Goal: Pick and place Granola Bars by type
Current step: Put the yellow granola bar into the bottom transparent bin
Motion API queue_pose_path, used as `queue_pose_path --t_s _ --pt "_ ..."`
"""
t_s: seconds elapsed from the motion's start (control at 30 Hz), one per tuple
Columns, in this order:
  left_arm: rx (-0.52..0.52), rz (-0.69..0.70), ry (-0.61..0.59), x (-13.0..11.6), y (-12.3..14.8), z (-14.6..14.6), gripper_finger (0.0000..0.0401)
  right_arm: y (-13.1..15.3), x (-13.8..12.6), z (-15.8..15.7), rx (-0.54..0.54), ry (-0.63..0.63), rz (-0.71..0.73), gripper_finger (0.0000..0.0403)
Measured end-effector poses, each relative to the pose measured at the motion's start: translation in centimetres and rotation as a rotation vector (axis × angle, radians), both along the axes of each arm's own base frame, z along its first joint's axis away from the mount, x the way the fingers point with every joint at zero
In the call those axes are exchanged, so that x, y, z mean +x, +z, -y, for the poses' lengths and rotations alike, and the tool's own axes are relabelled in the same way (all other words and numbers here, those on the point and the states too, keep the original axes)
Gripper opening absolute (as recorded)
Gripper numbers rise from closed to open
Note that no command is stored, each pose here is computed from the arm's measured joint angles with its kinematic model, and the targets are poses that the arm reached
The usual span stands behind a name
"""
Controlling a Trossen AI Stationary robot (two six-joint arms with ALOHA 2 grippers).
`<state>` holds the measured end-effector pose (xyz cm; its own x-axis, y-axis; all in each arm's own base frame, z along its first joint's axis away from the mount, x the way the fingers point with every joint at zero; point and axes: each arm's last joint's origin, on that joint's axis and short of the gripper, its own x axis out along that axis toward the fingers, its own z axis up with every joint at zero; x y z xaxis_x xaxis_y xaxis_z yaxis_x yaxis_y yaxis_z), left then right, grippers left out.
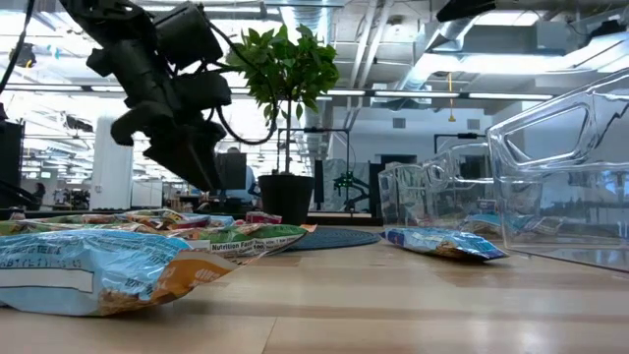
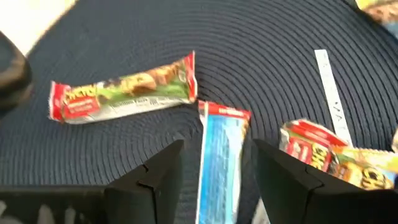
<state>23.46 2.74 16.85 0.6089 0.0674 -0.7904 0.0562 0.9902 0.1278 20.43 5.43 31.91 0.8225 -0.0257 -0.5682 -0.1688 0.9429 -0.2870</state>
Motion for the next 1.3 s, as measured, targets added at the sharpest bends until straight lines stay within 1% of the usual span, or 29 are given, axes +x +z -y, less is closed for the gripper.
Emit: queue_pose_path --t_s 0.07,0.27,0.37,0.5,0.6,0.77,0.93,1.0,1.13,1.3 --pt "-0.024 -0.027 0.006 -0.2 -0.2 0.1 0.018 -0.2 0.1 -0.3 -0.003 0.012 -0.009 0.0163" --pt "-0.192 -0.113 -0.027 -0.9 -0.7 0.9 0.018 -0.3 -0.1 -1.3 -0.005 0.059 -0.014 0.0163" --pt "-0.22 -0.152 -0.018 -1.2 -0.8 1.6 0.018 -0.3 -0.3 -1.7 -0.006 0.078 -0.014 0.0163" --pt "-0.241 -0.173 -0.051 -1.3 -0.9 3.3 0.018 -0.3 -0.5 -2.2 -0.009 0.076 -0.011 0.0163" --pt "-0.225 -0.18 -0.083 -1.3 -0.9 4.7 0.018 -0.6 -0.6 -2.5 -0.017 0.082 -0.011 0.0163" --pt "-0.135 -0.176 -0.086 -1.5 -0.9 6.1 0.018 -2.0 -0.8 -2.7 -0.037 0.086 -0.037 0.0163" --pt "-0.113 -0.171 -0.078 -1.5 -0.9 6.6 0.018 -2.8 -0.9 -2.7 -0.041 0.077 -0.05 0.0163" --pt "-0.114 -0.184 -0.079 -1.5 -1.2 6.8 0.018 -3.0 -0.9 -2.6 -0.067 0.059 -0.052 0.0163" --pt "-0.106 -0.224 -0.082 -1.1 -2.4 7.0 0.018 -2.8 -1.1 -2.3 -0.12 0.022 -0.03 0.0163" --pt "-0.086 -0.266 -0.079 -0.4 -3.8 7.0 0.018 -1.6 -2.2 -1.7 -0.117 0.003 0.035 0.0163"
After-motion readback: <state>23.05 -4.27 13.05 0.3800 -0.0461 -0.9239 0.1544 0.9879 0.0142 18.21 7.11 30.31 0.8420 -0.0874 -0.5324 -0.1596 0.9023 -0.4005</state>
